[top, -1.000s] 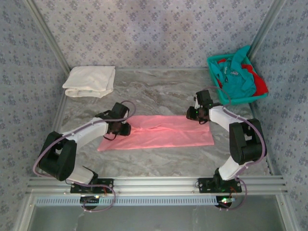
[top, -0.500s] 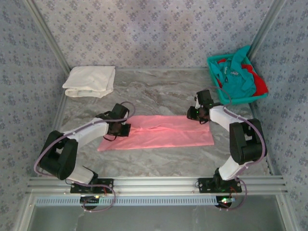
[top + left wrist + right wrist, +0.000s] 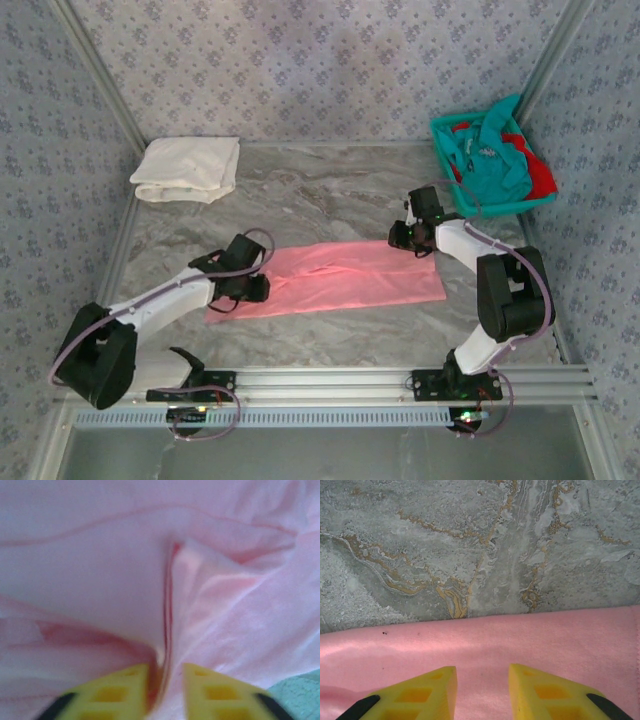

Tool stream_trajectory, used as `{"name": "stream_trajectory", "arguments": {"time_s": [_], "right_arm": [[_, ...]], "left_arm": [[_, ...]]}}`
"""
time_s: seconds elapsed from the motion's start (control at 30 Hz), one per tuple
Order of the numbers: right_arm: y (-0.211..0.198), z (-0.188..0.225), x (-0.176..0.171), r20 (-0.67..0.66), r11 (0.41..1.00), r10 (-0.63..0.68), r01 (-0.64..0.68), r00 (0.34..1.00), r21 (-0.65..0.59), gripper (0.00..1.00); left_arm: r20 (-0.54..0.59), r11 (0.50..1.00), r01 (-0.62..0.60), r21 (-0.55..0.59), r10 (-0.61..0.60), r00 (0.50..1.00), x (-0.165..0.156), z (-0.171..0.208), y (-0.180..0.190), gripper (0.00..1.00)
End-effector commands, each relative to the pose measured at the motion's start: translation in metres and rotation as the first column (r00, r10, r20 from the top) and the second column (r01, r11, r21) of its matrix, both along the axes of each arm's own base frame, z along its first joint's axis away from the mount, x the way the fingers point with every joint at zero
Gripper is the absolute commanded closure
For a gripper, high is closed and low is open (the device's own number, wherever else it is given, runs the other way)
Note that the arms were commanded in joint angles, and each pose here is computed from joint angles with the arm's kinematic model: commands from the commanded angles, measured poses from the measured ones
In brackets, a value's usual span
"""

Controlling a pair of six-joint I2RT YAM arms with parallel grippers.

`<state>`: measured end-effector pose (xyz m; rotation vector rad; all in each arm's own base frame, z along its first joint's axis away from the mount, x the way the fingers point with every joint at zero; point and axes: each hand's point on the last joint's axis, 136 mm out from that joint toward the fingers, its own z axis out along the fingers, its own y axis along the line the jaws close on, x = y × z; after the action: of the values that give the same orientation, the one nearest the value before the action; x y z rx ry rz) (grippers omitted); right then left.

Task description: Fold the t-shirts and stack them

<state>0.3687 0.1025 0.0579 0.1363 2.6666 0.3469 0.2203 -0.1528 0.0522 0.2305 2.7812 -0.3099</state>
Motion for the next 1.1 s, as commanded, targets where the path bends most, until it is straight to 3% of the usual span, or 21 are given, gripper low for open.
{"name": "stream_trajectory", "arguments": {"time_s": [0.0,0.1,0.23,0.37,0.4,0.47,0.57,0.77,0.87,0.97,1.07], "right_arm": [[0.002,0.009,0.004,0.005,1.0,0.003,-0.003,1.0,0.017,0.65],[0.002,0.01,0.005,0.006,1.0,0.002,-0.003,1.0,0.019,0.65],[0.002,0.011,0.005,0.01,1.0,0.002,-0.002,1.0,0.021,0.64],[0.002,0.011,0.006,0.009,1.0,0.001,-0.001,1.0,0.025,0.64],[0.002,0.011,0.005,0.008,1.0,0.001,-0.001,1.0,0.025,0.64],[0.003,0.01,0.005,0.006,1.0,0.0,0.0,1.0,0.029,0.64],[0.004,0.009,0.006,0.006,0.999,0.0,0.0,1.0,0.036,0.64],[0.004,0.007,0.005,0.003,0.999,-0.002,0.002,1.0,0.037,0.64],[0.004,0.004,0.004,-0.003,0.999,-0.003,0.003,1.0,0.038,0.64],[0.004,0.004,0.005,-0.002,0.999,-0.002,0.002,1.0,0.039,0.64],[0.004,0.004,0.005,0.0,0.999,-0.001,0.001,1.0,0.038,0.64]], "left_arm": [[0.033,1.0,-0.009,-0.018,0.01,0.999,-0.002,0.012,0.001,0.67],[0.076,0.999,0.007,-0.038,-0.005,0.997,0.002,0.026,-0.001,0.85],[0.094,0.997,0.048,-0.061,-0.042,0.995,0.006,0.034,-0.009,1.0],[0.101,0.999,0.029,-0.029,-0.026,0.995,0.014,0.032,-0.006,1.0],[0.108,0.999,0.018,-0.031,-0.015,0.994,0.017,0.033,-0.006,0.95],[0.111,0.999,-0.01,-0.042,0.015,0.994,0.027,0.035,-0.003,0.63],[0.112,0.999,-0.006,-0.054,0.012,0.994,0.041,0.038,-0.005,0.55],[0.064,0.999,0.031,-0.044,-0.028,0.998,0.049,0.02,-0.014,0.57],[0.045,0.997,0.044,-0.058,-0.042,0.998,0.048,0.013,-0.019,0.68],[0.051,0.997,0.046,-0.064,-0.043,0.998,0.05,0.013,-0.02,0.72],[0.052,0.996,0.049,-0.072,-0.045,0.998,0.05,0.015,-0.022,0.86]]}}
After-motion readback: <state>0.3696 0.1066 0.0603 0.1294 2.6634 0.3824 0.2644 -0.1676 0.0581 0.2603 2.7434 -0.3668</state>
